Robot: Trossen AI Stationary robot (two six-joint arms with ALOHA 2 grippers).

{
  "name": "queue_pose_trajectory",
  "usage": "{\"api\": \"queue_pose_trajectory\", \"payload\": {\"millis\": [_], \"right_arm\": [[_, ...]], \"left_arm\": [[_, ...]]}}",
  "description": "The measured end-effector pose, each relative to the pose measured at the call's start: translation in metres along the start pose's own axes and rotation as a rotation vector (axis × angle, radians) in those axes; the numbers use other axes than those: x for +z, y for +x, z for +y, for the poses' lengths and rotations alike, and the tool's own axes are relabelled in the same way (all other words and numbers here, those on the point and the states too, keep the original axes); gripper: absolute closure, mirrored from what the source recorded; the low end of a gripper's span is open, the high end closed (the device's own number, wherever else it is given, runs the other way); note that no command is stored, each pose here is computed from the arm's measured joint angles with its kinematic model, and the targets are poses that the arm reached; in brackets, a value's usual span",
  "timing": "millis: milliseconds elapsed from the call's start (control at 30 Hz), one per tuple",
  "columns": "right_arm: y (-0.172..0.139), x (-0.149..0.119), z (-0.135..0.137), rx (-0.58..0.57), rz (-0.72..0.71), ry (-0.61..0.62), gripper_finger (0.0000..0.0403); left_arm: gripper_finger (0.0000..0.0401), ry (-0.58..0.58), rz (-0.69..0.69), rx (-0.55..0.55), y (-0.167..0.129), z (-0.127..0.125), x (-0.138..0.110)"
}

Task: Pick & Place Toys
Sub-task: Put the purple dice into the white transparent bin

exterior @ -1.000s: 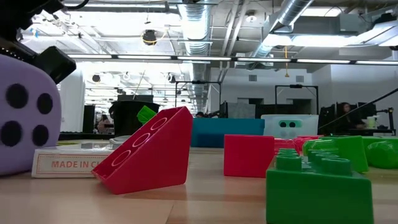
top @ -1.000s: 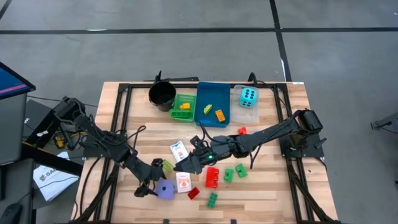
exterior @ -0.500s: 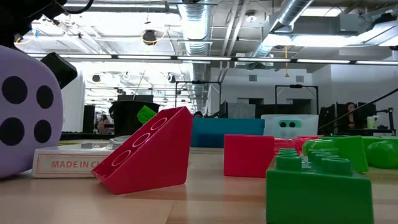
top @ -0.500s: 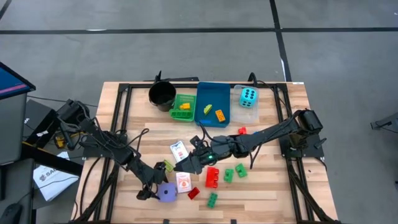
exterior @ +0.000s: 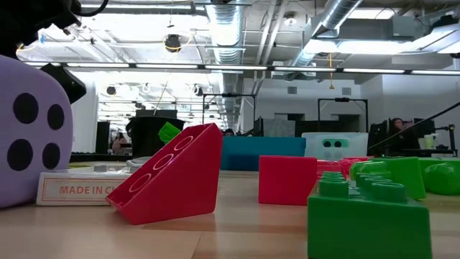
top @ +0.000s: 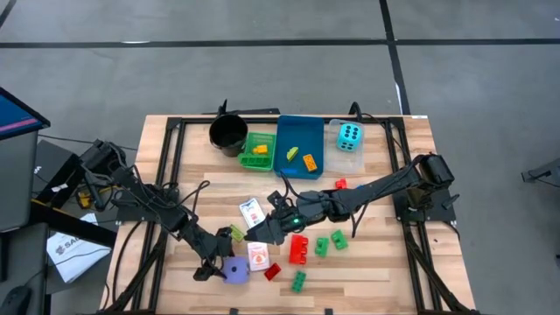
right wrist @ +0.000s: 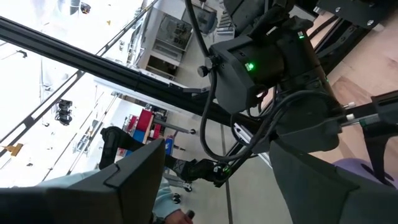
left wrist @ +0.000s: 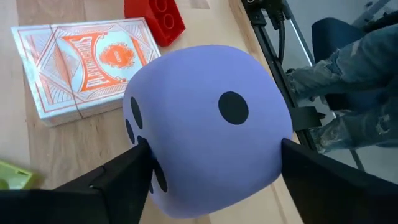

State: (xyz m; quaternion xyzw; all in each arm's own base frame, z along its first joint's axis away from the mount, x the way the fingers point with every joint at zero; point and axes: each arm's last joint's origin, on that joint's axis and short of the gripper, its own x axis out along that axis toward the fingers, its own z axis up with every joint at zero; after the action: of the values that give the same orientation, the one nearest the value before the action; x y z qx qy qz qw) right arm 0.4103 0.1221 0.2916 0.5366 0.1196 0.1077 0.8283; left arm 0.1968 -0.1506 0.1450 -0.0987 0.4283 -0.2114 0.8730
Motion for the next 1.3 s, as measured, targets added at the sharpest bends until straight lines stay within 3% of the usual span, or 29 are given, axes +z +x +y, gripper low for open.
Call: {"api": "queue_pose_trajectory", "payload": {"millis": [400,800,967,1133,1300], "right_arm": [[0.000,0.000,0.000,0.001,0.000,0.000,0.0120],[0.001,0.002,0.004,0.017,-0.007,0.015,0.0120],[0.002,0.017,0.024,0.056,-0.040,-0.071,0.0120],[-0.012,0.041,0.047,-0.027,-0.036,-0.187,0.0120],[-0.041,0.063,0.081,-0.134,-0.058,-0.317,0.0120]], "left_arm": [[0.0099,-0.073,-0.035,-0.027,-0.006,-0.002,0.003],[0.0100,-0.104,-0.216,-0.079,-0.056,-0.011,0.020],[0.0100,-0.131,-0.284,-0.028,-0.078,-0.007,0.022],[0.0100,-0.179,-0.351,-0.004,-0.097,0.003,0.026],[0.0100,-0.235,-0.515,0.042,-0.118,0.014,0.037]]}}
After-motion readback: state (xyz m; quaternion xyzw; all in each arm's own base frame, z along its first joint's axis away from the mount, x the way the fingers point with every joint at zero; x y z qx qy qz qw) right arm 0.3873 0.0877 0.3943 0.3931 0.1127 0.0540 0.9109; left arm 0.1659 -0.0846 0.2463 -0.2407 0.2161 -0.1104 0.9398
